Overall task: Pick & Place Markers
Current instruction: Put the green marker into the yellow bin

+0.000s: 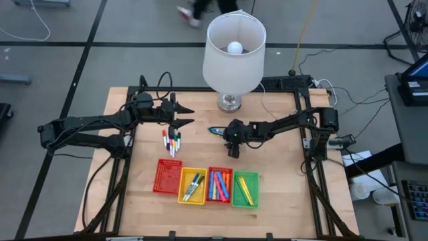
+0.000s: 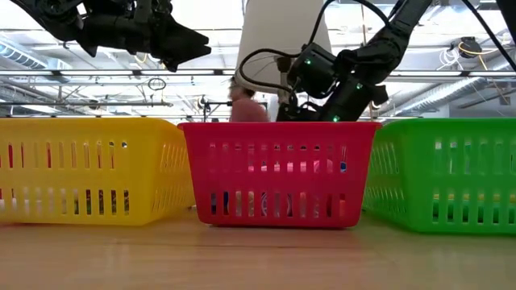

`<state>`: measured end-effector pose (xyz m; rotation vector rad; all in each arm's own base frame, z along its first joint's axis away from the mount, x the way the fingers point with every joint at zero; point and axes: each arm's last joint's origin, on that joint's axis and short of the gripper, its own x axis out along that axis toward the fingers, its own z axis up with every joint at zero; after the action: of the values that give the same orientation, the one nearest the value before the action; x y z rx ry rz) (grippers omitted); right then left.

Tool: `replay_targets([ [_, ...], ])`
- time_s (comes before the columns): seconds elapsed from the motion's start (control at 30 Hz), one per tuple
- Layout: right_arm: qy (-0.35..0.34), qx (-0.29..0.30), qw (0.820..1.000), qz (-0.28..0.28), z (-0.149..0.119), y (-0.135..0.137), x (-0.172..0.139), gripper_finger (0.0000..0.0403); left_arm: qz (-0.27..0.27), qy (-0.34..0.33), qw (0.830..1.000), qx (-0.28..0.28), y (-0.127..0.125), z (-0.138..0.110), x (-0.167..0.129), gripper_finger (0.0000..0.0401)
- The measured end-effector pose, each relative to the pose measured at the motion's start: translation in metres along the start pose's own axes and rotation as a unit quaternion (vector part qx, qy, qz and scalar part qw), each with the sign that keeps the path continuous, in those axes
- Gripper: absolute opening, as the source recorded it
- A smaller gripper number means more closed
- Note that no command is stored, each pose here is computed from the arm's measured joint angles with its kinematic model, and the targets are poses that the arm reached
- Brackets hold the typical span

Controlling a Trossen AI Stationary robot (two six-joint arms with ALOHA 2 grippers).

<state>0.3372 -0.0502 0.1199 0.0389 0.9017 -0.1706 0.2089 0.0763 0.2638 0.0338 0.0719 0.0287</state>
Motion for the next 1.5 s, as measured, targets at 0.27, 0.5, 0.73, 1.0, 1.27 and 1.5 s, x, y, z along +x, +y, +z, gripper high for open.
replay_targets([
  [0.27, 0.022, 0.012, 1.000, -0.002, -0.010, 0.000, 0.001, 0.0170, 0.000, 0.000, 1.000, -0.010, 0.000, 0.000, 0.000, 0.0177],
  [0.5, 0.030, 0.007, 1.000, 0.000, -0.015, 0.000, 0.001, 0.0078, 0.000, 0.001, 1.000, -0.019, 0.000, 0.000, 0.000, 0.0177],
  [0.73, 0.034, -0.027, 0.999, 0.001, -0.016, 0.000, 0.001, 0.0013, 0.000, 0.001, 1.000, -0.021, 0.000, 0.000, 0.000, 0.0177],
  [1.0, 0.016, -0.043, 0.999, -0.006, -0.009, -0.001, -0.013, 0.0013, 0.000, 0.005, 1.000, -0.023, 0.000, -0.001, 0.000, 0.0177],
  [1.27, -0.097, -0.048, 0.994, -0.012, 0.015, -0.002, -0.051, 0.0015, -0.001, 0.009, 1.000, -0.021, 0.000, -0.002, 0.000, 0.0177],
  [1.5, -0.272, -0.035, 0.961, -0.045, 0.016, -0.005, -0.084, 0.0015, -0.011, 0.013, 1.000, -0.001, -0.003, -0.003, 0.001, 0.0177],
])
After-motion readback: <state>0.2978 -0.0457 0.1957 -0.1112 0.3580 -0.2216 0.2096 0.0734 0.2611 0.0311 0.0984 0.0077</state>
